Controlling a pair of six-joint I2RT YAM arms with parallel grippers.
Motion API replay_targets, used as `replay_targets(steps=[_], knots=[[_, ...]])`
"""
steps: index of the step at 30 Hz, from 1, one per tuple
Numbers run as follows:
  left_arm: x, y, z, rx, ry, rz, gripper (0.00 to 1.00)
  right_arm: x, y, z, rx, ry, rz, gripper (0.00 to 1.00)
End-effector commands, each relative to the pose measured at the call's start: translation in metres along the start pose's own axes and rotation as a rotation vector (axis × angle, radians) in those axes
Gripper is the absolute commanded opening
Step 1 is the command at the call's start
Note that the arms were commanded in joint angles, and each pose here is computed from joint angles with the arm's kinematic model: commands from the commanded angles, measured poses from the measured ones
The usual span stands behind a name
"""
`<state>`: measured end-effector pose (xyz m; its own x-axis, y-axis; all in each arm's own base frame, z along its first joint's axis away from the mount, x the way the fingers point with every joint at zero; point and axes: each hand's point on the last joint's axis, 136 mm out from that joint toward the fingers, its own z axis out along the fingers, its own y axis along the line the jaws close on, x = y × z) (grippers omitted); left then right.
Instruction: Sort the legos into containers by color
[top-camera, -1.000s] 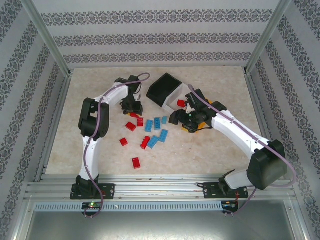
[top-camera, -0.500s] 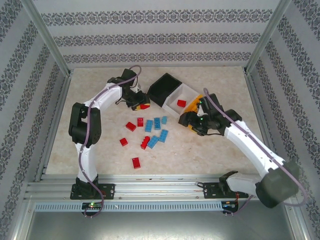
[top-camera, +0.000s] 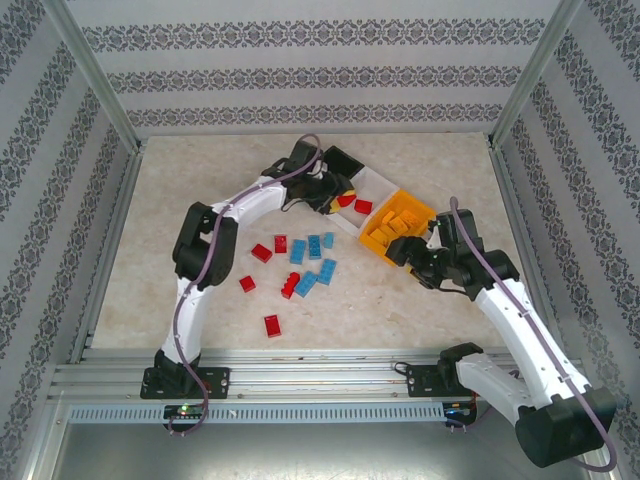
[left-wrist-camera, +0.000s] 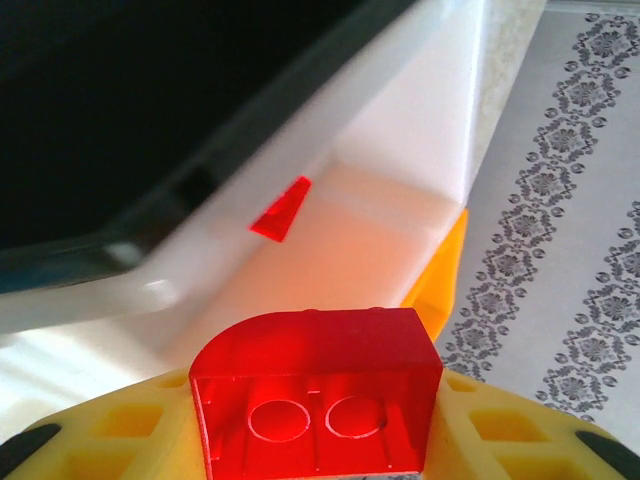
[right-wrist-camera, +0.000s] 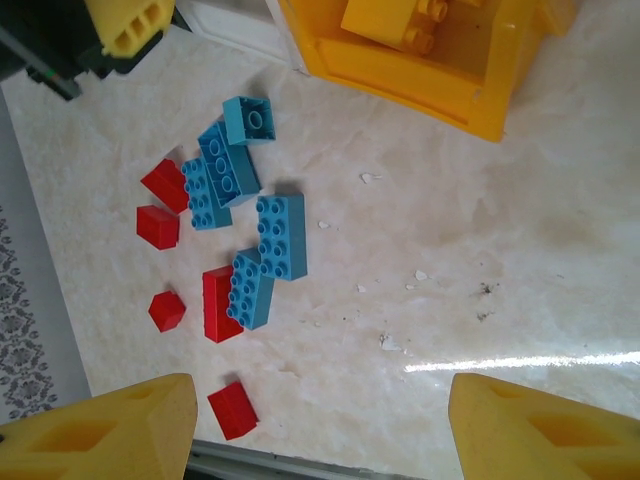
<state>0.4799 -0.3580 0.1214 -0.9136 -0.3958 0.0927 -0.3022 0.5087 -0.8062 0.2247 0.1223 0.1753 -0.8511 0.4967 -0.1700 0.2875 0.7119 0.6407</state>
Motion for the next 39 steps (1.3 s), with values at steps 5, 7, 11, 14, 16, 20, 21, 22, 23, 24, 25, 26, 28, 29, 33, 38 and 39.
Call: replay_targets(steps=[5,7,11,14,16,20,21,22,23,24,25,26,28,29,33,38,39], knots=[[-0.011,-0.023,0.015,0.022,-0.016,-0.015,0.55,0.007,-0.009,-0.014,0.015,0.004,-0.032,0.68],[-0.013,-0.025,0.017,0.023,-0.016,-0.015,0.58,0.007,-0.011,-0.016,0.017,0.0,-0.032,0.68],[-0.012,-0.028,0.019,0.025,-0.01,-0.012,0.61,0.006,-0.015,-0.018,0.011,-0.012,-0.019,0.68],[-0.009,-0.032,0.014,0.027,-0.004,0.003,0.61,0.004,-0.012,-0.018,0.002,-0.015,-0.015,0.68],[-0.005,-0.036,0.008,0.022,-0.001,0.029,0.61,0.003,-0.01,-0.017,-0.005,-0.012,-0.014,0.68],[0.003,-0.035,-0.018,-0.046,-0.004,0.131,0.61,-0.002,-0.007,-0.009,-0.014,0.0,-0.005,0.68],[0.004,-0.032,-0.027,-0.077,-0.008,0.165,0.61,-0.004,-0.005,-0.007,-0.017,0.001,-0.002,0.68],[0.007,-0.028,-0.036,-0.11,-0.009,0.193,0.62,-0.006,-0.004,-0.005,-0.019,0.002,0.002,0.68],[0.008,-0.023,-0.047,-0.152,-0.014,0.233,0.62,-0.009,-0.001,-0.002,-0.025,0.007,0.004,0.68],[0.01,-0.015,-0.059,-0.21,-0.019,0.278,0.63,-0.011,0.002,0.001,-0.03,0.017,0.008,0.68],[0.011,-0.007,-0.07,-0.268,-0.021,0.318,0.63,-0.013,0.005,0.004,-0.036,0.024,0.009,0.68],[0.014,0.004,-0.082,-0.339,-0.016,0.366,0.65,-0.014,0.01,0.007,-0.042,0.034,0.003,0.68],[0.019,0.031,-0.103,-0.492,0.011,0.446,0.67,-0.017,0.018,0.014,-0.04,0.05,-0.017,0.68],[0.024,0.048,-0.113,-0.572,0.036,0.479,0.69,-0.018,0.024,0.017,-0.039,0.06,-0.032,0.68],[0.034,0.103,-0.141,-0.784,0.108,0.515,0.75,-0.013,0.04,0.034,-0.028,0.1,-0.084,0.68],[0.04,0.141,-0.149,-0.849,0.123,0.461,0.75,-0.003,0.055,0.05,-0.024,0.135,-0.116,0.68],[0.04,0.148,-0.148,-0.853,0.124,0.446,0.75,-0.001,0.057,0.052,-0.02,0.143,-0.124,0.68]])
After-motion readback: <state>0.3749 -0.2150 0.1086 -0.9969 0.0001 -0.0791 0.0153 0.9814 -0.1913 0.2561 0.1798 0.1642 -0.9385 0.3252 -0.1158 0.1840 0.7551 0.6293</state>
